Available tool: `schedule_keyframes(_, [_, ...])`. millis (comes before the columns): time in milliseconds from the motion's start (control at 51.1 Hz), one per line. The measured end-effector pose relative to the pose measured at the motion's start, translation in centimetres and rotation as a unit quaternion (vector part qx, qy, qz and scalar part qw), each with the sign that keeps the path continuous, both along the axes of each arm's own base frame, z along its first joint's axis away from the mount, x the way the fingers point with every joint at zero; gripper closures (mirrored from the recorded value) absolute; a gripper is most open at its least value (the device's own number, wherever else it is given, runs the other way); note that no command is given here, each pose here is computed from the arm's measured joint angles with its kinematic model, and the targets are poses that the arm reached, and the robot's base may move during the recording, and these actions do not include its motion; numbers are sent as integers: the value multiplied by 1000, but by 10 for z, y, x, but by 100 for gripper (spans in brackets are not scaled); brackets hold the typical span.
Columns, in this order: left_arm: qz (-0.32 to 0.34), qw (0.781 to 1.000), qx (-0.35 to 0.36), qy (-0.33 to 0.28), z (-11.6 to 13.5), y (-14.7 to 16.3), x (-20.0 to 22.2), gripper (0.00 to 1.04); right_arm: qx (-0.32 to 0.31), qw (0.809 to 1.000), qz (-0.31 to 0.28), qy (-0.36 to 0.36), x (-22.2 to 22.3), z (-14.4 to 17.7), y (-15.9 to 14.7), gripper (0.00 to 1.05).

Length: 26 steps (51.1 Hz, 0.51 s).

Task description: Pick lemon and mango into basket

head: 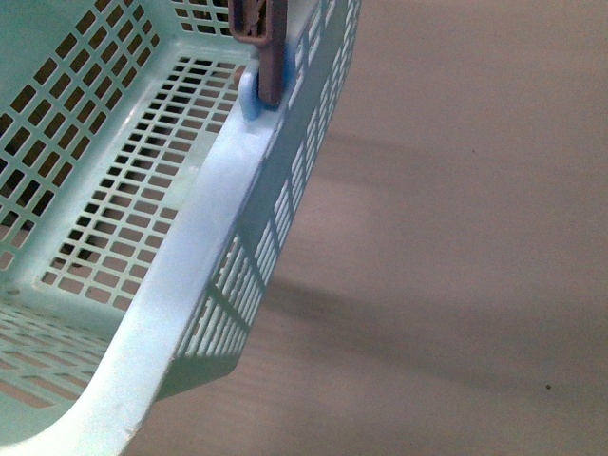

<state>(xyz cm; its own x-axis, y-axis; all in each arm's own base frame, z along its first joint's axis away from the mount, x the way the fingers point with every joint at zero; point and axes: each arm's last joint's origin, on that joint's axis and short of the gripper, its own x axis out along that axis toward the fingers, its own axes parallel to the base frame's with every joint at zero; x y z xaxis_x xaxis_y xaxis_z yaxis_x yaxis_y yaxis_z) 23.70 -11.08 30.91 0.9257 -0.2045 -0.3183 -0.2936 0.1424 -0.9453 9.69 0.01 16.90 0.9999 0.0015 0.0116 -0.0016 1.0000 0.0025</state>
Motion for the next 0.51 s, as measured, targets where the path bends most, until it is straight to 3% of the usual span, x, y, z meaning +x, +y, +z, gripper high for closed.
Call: schedule_keyframes(509, [-1, 1000, 10, 0, -1, 0, 1, 98, 0, 1000, 0, 0, 0, 0, 0, 9])
